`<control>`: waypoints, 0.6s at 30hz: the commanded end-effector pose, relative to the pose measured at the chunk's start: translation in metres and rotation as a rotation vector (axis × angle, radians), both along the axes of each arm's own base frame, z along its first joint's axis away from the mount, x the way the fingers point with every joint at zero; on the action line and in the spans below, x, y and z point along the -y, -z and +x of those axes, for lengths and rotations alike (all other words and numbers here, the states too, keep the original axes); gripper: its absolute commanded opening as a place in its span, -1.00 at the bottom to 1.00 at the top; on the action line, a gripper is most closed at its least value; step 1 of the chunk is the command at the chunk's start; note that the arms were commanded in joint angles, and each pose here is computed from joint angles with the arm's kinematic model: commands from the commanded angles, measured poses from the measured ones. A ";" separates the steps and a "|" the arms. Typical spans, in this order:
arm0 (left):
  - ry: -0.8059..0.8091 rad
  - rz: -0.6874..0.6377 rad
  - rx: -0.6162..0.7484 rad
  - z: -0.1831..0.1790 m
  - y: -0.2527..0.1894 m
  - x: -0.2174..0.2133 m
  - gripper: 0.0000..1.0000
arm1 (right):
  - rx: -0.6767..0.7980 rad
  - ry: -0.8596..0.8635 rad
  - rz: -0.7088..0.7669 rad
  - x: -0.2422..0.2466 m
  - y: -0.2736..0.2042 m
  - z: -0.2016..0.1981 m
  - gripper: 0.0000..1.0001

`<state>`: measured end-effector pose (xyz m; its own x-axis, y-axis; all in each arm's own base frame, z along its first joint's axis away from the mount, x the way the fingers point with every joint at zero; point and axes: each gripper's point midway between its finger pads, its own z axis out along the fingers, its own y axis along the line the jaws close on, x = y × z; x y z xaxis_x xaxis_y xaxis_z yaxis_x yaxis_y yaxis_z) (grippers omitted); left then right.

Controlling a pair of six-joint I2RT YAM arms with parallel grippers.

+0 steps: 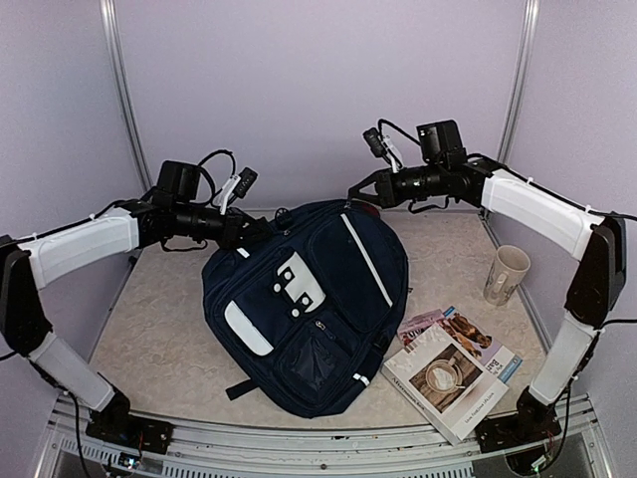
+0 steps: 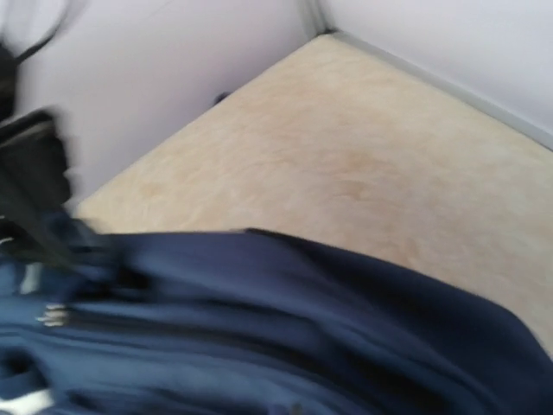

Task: Pack the student bag
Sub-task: Unzip the upper front pocket of the student bag.

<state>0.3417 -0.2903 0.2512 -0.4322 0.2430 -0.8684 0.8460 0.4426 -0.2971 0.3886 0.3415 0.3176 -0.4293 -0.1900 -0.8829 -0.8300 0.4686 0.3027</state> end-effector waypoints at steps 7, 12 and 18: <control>-0.040 -0.070 0.418 -0.052 -0.081 -0.018 -1.00 | -0.061 0.337 0.172 0.109 0.000 0.016 -1.00; -0.067 -0.134 0.535 -0.072 -0.100 -0.033 -1.00 | -0.080 0.202 0.196 0.092 -0.008 0.010 -1.00; -0.077 -0.125 0.534 -0.082 -0.100 -0.041 -1.00 | 0.084 -0.057 0.205 0.016 -0.101 -0.013 -1.00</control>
<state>0.2727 -0.2586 0.3100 -0.0910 0.1657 -0.9820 0.8635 0.5043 0.0051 0.3684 0.3084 0.3409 -0.5577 -0.0539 -0.8283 -0.7817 0.3697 0.5023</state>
